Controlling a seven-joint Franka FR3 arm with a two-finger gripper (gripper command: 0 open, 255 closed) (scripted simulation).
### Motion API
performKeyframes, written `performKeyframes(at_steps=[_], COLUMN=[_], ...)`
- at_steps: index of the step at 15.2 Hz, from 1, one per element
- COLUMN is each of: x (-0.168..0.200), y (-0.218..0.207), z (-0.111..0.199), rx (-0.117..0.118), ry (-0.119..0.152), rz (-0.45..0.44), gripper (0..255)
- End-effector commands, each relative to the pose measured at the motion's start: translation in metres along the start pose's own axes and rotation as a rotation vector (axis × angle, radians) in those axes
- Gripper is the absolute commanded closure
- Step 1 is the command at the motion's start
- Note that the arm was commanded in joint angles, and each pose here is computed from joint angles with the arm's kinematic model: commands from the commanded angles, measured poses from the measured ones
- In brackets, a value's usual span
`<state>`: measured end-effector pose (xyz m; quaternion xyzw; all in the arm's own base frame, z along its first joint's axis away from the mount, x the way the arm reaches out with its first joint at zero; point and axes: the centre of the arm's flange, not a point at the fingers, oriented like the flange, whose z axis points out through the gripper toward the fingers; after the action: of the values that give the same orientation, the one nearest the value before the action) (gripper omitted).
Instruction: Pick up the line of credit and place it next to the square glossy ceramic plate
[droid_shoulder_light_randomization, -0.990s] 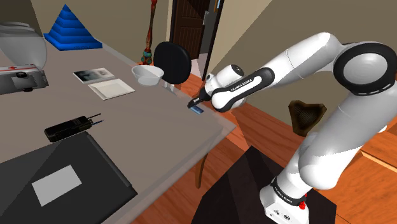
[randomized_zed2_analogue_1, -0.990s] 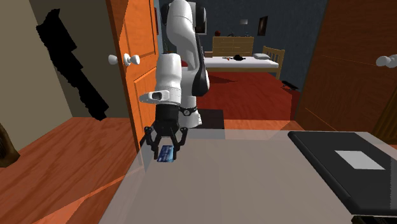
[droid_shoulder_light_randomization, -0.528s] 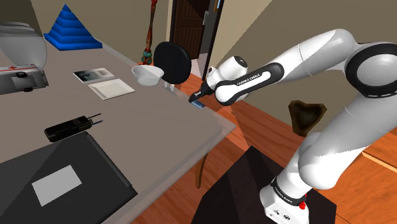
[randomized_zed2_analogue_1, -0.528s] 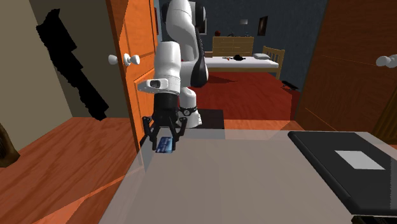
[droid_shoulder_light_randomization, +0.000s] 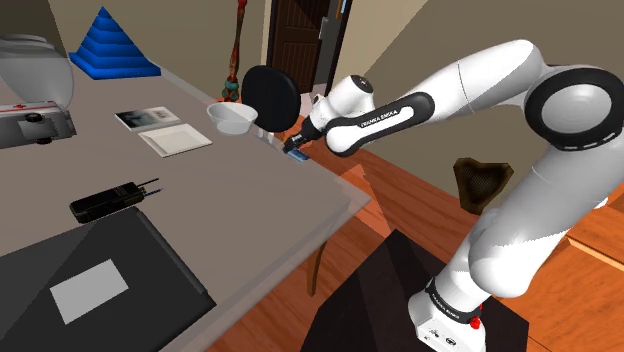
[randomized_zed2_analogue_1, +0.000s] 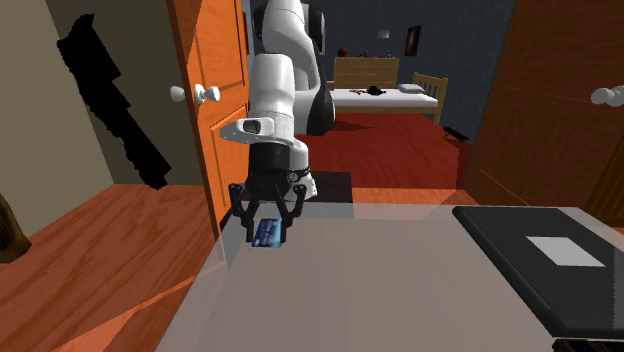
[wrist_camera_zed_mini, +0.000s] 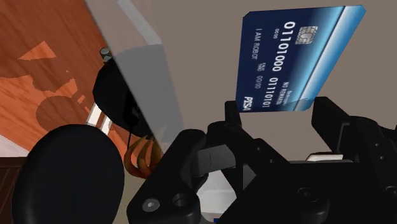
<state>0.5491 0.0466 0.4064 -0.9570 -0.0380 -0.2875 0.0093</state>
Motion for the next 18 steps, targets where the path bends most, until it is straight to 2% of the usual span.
performKeyframes(at_steps=[1, 13, 18], x=[0.02, 0.132, 0.123], y=[-0.016, -0.102, -0.104], z=[0.012, 0.084, 0.104], rx=[0.0, 0.0, 0.0], ry=[0.0, 0.0, 0.0], rz=[0.001, 0.001, 0.001], gripper=[255, 255, 255])
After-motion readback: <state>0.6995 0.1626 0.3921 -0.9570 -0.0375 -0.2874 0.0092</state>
